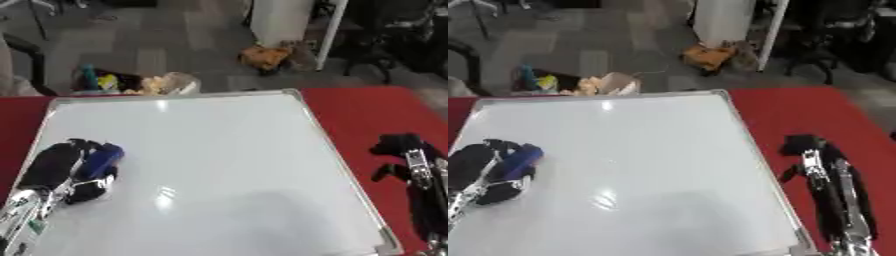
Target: Wipe the whiteboard clean with a brush.
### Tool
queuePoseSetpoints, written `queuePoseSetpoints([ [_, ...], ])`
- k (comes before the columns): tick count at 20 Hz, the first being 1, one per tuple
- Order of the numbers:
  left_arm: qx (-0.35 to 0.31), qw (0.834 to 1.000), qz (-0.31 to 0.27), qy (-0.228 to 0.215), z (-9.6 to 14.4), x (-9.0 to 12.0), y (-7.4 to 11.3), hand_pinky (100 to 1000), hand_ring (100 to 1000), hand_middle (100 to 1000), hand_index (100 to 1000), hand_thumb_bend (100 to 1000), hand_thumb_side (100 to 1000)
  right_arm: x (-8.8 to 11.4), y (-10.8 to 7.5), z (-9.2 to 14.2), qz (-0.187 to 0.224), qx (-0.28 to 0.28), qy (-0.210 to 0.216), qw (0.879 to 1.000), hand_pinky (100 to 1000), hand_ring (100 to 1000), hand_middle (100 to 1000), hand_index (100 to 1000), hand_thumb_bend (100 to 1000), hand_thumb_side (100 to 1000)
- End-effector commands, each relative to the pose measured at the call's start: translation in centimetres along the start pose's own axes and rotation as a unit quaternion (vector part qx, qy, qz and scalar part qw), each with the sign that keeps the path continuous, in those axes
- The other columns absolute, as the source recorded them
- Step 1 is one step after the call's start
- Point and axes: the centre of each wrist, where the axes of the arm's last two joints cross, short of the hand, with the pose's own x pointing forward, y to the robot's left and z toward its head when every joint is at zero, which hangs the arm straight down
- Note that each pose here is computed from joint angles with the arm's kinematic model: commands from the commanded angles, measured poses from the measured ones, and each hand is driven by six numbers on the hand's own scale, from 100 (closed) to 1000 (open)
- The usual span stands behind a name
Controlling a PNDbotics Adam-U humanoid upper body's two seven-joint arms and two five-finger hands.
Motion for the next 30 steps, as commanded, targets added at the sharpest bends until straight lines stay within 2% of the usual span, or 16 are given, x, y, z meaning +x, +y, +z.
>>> queuePoseSetpoints([
  [1, -0.002, 1.000, -0.011, 0.007, 0.0, -0.5, 0.1, 405, 516, 524, 745, 647, 483, 0.7, -0.3, -0.4, 0.005, -0.002, -0.017, 1.000, 354, 646, 561, 677, 100, 791],
  [6, -0.003, 1.000, -0.022, 0.014, 0.0, -0.9, 0.0, 418, 507, 523, 726, 629, 481, 0.7, -0.3, -0.4, 0.006, -0.002, -0.016, 1.000, 353, 646, 561, 677, 100, 791],
  [11, 0.000, 0.998, -0.040, 0.040, 0.0, -2.1, -0.2, 429, 454, 509, 724, 612, 477, 0.7, -0.3, -0.3, 0.006, -0.002, -0.015, 1.000, 353, 646, 561, 677, 100, 791],
  [18, 0.005, 0.995, -0.059, 0.076, 0.0, -3.8, -0.5, 438, 456, 484, 728, 599, 471, 0.7, -0.3, -0.3, 0.007, -0.001, -0.014, 1.000, 353, 646, 561, 677, 100, 791],
  [30, 0.026, 0.978, -0.094, 0.184, 0.3, -8.6, -0.2, 452, 458, 481, 726, 587, 459, 0.7, -0.4, -0.3, 0.010, -0.001, -0.013, 1.000, 353, 646, 561, 677, 100, 791],
])
